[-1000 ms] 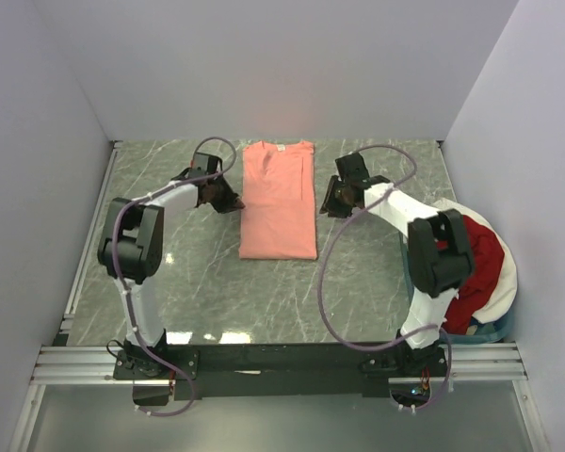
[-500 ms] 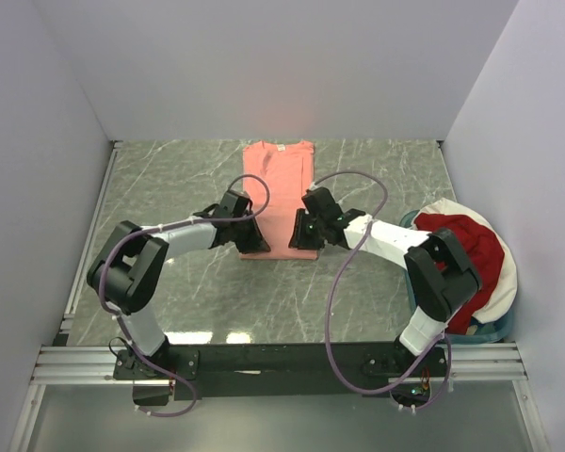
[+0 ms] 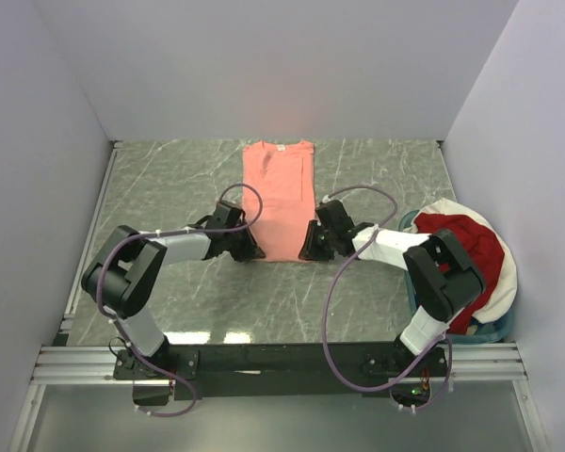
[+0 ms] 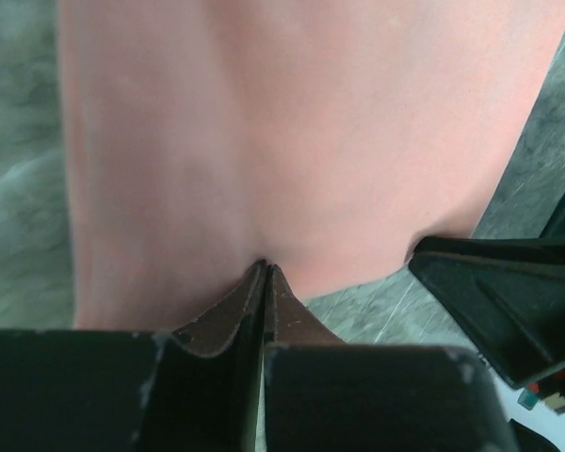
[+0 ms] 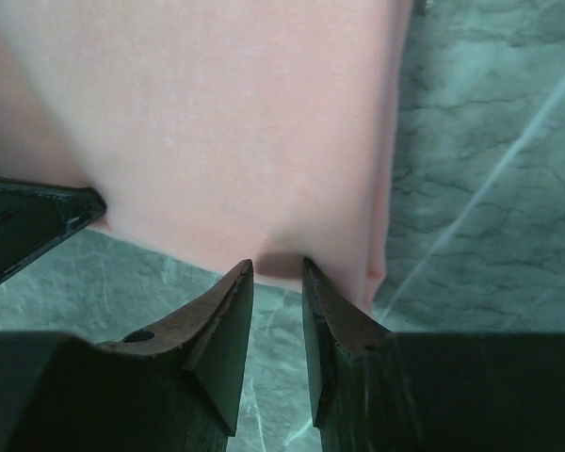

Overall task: Fold and stack the t-shirts
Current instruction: Fold the tshirt

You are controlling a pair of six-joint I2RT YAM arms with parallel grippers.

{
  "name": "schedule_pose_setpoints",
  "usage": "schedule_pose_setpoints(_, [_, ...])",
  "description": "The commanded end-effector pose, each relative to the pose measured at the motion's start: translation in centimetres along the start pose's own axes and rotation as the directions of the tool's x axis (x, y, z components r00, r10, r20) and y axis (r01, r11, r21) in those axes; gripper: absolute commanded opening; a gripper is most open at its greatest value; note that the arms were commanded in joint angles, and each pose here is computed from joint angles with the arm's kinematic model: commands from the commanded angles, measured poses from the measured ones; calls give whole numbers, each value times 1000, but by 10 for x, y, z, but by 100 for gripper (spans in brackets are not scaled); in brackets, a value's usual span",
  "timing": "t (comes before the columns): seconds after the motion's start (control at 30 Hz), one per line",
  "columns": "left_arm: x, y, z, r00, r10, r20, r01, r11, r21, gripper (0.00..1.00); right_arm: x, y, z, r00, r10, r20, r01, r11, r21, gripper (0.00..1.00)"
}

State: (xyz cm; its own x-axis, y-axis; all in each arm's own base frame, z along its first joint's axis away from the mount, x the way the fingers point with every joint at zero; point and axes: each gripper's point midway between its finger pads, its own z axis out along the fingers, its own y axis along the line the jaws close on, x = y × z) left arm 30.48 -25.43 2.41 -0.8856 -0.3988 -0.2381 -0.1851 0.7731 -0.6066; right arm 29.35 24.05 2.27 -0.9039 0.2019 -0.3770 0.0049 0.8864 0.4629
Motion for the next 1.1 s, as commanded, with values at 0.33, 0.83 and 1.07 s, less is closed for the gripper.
schedule_pose_setpoints(0.33, [-12,40,-32,997,-43,61,46,998,-34,11,1,-28,-18,999,45,17,-46,999,11,35])
schedule_pose_setpoints(0.83, [-20,55,-53,993,-52,108,55,998,-30,27,-4,-37,-34,996,70,48,-69,997,-18,37])
schedule_pose_setpoints(1.07, [-20,58,-44,995,-54,89,58,998,-35,42,-3,-30,-30,995,88,39,-86,995,-53,40])
